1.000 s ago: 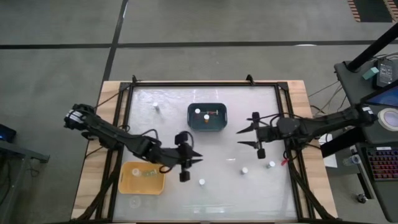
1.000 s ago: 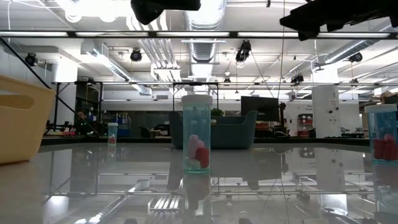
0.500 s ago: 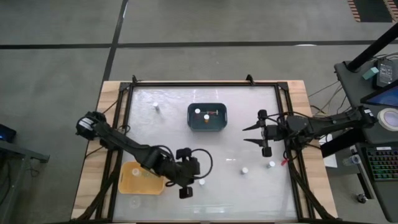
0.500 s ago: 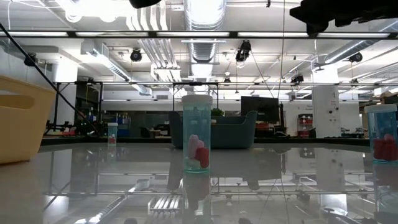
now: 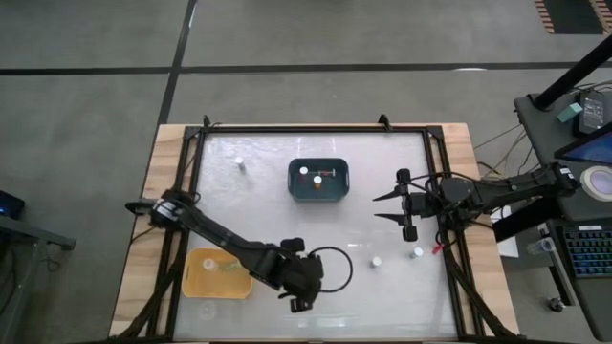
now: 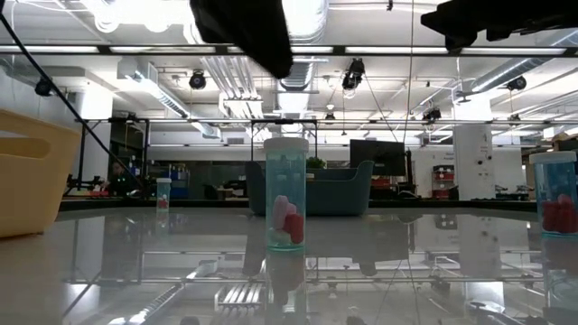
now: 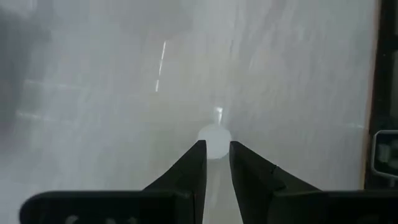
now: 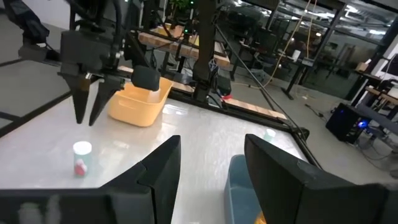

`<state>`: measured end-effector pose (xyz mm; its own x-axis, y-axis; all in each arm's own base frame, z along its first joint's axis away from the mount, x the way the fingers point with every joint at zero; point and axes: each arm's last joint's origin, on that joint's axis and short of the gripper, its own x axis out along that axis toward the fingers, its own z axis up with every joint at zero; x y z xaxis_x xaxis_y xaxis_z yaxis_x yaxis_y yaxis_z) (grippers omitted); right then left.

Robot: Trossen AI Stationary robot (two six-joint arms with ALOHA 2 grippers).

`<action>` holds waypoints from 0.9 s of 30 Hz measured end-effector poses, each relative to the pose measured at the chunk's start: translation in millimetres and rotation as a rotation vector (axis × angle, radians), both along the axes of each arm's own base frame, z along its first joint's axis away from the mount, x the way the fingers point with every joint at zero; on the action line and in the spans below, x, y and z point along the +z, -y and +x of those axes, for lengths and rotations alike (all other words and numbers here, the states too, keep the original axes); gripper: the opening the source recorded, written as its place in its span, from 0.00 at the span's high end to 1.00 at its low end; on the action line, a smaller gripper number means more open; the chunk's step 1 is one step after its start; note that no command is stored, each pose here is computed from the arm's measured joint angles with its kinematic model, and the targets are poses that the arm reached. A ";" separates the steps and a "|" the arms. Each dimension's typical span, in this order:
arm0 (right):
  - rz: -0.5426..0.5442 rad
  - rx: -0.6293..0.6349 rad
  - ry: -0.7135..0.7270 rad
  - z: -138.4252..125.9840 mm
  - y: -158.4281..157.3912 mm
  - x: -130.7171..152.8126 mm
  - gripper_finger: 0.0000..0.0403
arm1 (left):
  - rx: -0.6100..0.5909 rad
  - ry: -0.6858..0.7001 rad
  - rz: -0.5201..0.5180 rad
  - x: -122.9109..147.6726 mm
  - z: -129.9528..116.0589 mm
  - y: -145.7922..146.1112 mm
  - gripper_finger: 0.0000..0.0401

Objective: Pick and place medicine bottles into bin by pill shape (circle, oval)
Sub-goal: Put the green capsule bottle into the blue bin

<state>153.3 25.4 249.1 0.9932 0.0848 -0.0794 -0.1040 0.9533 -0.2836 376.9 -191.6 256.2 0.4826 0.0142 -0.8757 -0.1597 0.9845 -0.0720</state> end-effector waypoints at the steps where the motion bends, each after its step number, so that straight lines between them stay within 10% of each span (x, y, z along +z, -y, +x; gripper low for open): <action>1: -0.001 0.000 0.000 0.0 0.0 0.0 0.58 | 0.006 -0.005 -0.002 -1.9 0.7 1.4 0.87; 27: -0.007 0.001 0.007 0.0 0.0 0.7 0.58 | -0.003 0.040 -0.022 -44.2 1.4 3.8 0.40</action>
<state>153.3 25.4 249.8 0.9937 0.0849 -0.0726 -0.1025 0.9513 -0.2906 378.3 -195.3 212.1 0.5170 -0.0064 -0.8560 -0.1537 0.9830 -0.1002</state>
